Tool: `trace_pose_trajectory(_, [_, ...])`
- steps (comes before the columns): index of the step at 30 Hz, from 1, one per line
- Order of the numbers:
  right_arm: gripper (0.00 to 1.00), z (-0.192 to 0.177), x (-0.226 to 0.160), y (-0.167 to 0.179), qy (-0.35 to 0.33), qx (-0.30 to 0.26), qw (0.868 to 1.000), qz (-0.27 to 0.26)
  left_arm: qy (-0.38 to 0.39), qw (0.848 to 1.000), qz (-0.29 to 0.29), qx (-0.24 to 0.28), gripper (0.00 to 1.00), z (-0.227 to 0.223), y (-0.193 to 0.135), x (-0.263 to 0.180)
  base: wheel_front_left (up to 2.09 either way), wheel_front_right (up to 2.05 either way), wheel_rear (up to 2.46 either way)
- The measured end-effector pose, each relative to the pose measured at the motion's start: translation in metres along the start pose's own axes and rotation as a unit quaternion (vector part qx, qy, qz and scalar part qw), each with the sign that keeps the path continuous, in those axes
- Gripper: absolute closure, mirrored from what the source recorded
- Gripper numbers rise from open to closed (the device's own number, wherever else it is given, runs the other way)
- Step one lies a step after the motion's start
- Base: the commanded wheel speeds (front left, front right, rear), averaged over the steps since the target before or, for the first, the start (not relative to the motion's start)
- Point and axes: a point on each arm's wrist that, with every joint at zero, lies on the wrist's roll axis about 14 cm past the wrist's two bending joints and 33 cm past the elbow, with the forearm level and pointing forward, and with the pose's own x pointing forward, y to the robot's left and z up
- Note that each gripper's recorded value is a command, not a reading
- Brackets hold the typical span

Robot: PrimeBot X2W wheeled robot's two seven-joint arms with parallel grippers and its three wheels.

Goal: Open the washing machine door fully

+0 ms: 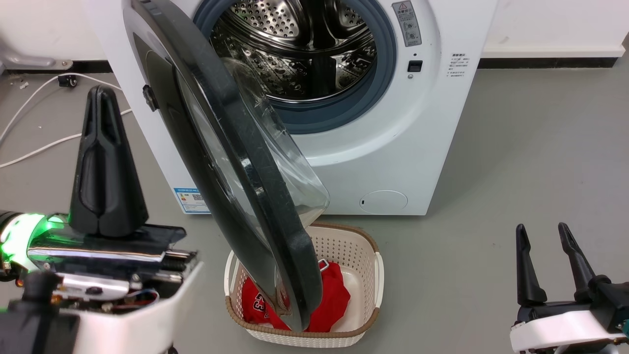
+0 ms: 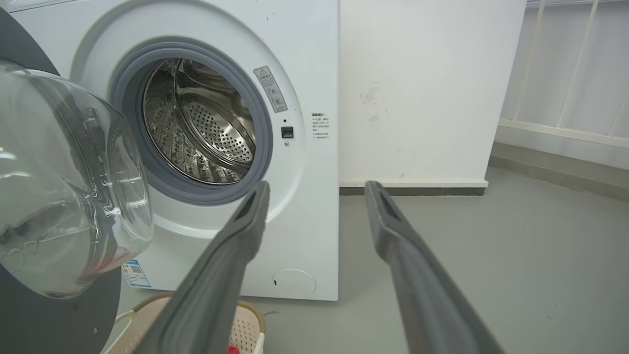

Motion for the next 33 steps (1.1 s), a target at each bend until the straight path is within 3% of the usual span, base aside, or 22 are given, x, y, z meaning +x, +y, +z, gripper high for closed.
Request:
trace_pose_trajectory(7, [0.00, 0.000, -0.002, -0.003, 0.001, 0.000, 1.000, -0.004, -0.039, 0.994, -0.079, -0.058, 1.00, 0.025, -0.053, 0.003, 0.00, 0.00, 0.00])
trace_pose_trajectory(14, [0.00, 0.001, -0.004, -0.003, -0.001, 0.004, 1.000, -0.006, 0.090, 0.972, -0.162, -0.142, 1.00, -0.027, -0.116, -0.047, 0.00, 0.00, 0.00])
trace_pose_trajectory(20, [0.00, -0.001, -0.007, -0.003, 0.003, 0.008, 1.000, -0.007, 0.226, 0.941, -0.182, -0.174, 1.00, -0.076, -0.138, -0.112, 0.00, 0.00, 0.00])
trace_pose_trajectory(21, [0.00, -0.002, -0.008, -0.003, 0.005, 0.011, 1.000, -0.007, 0.289, 0.921, -0.190, -0.181, 1.00, -0.095, -0.144, -0.147, 0.00, 0.00, 0.00])
trace_pose_trajectory(24, [0.00, -0.004, -0.009, -0.003, 0.008, 0.014, 1.000, -0.007, 0.336, 0.903, -0.193, -0.185, 1.00, -0.109, -0.147, -0.176, 0.00, 0.00, 0.00])
trace_pose_trajectory(28, [0.00, -0.007, -0.008, -0.001, 0.012, 0.016, 1.000, -0.005, 0.361, 0.893, -0.197, -0.185, 1.00, -0.121, -0.151, -0.188, 0.00, 0.00, 0.00])
trace_pose_trajectory(33, [0.00, -0.011, -0.006, -0.001, 0.017, 0.019, 1.000, -0.005, 0.357, 0.894, -0.196, -0.187, 1.00, -0.135, -0.158, -0.174, 0.00, 0.00, 0.00])
